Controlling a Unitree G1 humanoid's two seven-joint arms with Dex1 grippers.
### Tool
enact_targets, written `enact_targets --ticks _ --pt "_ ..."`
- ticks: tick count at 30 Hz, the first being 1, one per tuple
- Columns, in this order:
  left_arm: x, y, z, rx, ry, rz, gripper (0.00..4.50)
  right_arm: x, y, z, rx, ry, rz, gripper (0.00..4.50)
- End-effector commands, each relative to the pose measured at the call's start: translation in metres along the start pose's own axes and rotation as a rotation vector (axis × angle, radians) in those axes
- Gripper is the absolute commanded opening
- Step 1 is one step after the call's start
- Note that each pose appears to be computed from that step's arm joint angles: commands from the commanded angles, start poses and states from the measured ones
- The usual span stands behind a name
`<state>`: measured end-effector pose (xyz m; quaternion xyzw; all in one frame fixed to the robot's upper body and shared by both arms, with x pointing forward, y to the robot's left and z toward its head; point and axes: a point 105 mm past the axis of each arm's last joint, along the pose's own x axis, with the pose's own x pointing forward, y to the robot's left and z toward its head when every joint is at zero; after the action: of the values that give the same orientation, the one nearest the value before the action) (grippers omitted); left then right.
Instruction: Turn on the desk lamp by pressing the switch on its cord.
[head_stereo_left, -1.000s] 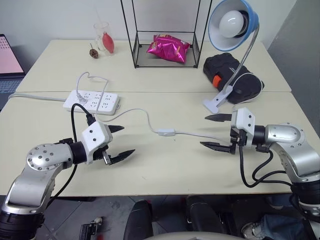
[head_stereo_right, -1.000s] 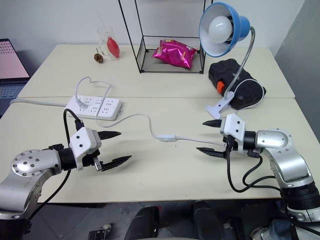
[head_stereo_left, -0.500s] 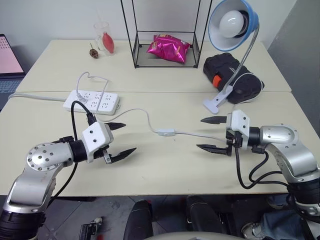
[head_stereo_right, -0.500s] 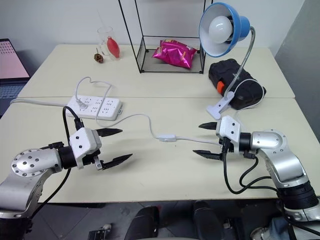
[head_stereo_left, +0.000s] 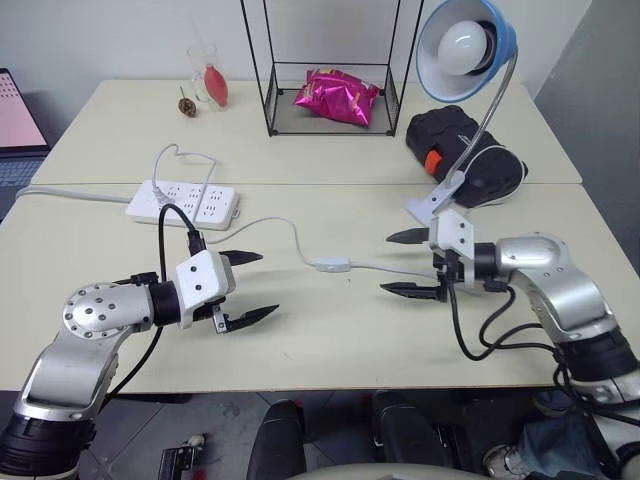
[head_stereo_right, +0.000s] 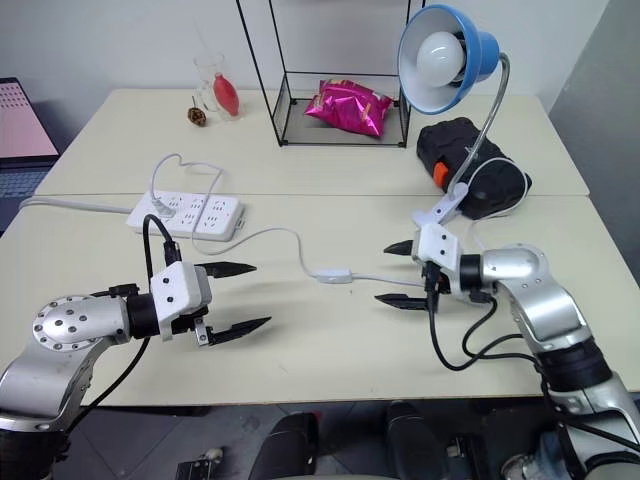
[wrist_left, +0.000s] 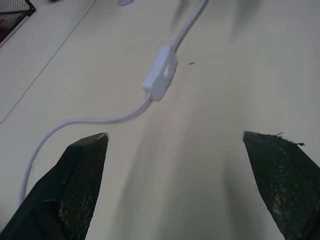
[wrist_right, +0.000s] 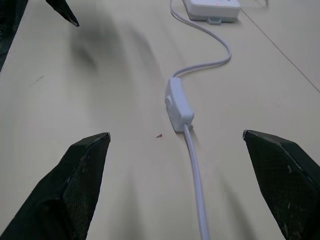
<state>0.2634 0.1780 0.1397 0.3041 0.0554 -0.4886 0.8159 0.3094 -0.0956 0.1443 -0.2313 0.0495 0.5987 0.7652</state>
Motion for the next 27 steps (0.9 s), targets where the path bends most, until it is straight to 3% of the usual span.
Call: enact_targets --ticks 1,11,25,27 --pt "0.000 0.001 0.005 0.031 -0.007 -0.009 4.48 0.019 -0.009 -0.001 -0.037 0.034 0.026 4.47" --pt "0.003 -0.002 0.005 0.019 -0.014 -0.006 4.48 0.063 -0.021 -0.007 0.023 0.053 0.095 4.47" --pt "0.003 -0.002 0.003 0.018 -0.002 -0.009 4.48 0.073 -0.025 -0.009 0.059 0.058 0.130 4.47" --pt "0.004 -0.002 0.003 0.018 -0.003 -0.008 4.48 0.075 -0.027 -0.008 0.071 0.048 0.118 4.10"
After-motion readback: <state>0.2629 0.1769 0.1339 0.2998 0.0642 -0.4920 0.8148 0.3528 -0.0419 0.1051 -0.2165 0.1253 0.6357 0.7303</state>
